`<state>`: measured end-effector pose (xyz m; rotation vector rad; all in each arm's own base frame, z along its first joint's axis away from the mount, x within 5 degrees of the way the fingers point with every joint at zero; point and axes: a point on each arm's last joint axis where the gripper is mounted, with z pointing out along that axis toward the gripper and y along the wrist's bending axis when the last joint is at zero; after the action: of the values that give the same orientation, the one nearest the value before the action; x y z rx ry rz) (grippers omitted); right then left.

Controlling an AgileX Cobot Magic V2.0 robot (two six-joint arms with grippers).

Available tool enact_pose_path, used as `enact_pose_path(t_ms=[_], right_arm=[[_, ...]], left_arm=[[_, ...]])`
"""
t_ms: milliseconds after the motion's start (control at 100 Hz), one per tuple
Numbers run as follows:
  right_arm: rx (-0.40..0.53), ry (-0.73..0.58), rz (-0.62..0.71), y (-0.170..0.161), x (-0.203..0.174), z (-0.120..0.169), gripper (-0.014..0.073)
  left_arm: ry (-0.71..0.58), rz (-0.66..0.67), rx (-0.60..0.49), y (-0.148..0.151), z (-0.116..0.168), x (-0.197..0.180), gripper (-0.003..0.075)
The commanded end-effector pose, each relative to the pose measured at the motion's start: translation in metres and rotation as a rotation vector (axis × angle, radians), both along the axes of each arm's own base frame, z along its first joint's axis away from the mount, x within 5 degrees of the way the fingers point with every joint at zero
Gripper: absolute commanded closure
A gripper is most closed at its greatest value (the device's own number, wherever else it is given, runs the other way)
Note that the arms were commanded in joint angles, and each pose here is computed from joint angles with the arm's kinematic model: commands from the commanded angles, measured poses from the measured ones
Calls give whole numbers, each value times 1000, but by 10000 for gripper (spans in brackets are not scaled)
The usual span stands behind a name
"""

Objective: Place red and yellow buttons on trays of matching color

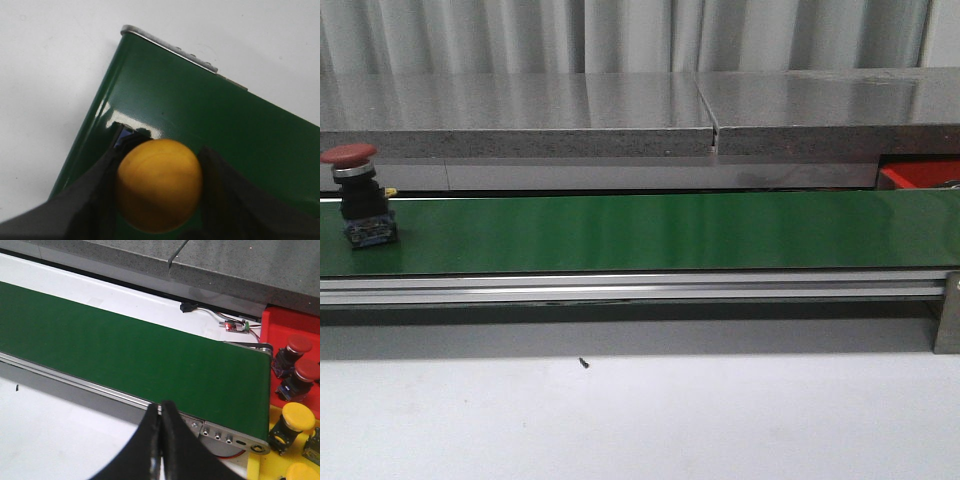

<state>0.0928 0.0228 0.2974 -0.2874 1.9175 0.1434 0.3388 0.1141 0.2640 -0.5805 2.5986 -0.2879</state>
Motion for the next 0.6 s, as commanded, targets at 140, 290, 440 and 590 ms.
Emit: enact_pose_path(t_ms=[140, 290, 440, 590], right_arm=[[16, -94, -13, -1, 1, 14, 710], [16, -94, -13, -1, 1, 14, 710], [16, -94, -13, -1, 1, 14, 710], [16, -94, -13, -1, 1, 14, 710]], left_arm=[[-108, 17, 17, -3, 26, 0, 250], [-103, 15, 14, -4, 25, 0, 153], [-133, -5, 38, -5, 35, -4, 154], [-219, -60, 101, -11, 60, -16, 207]])
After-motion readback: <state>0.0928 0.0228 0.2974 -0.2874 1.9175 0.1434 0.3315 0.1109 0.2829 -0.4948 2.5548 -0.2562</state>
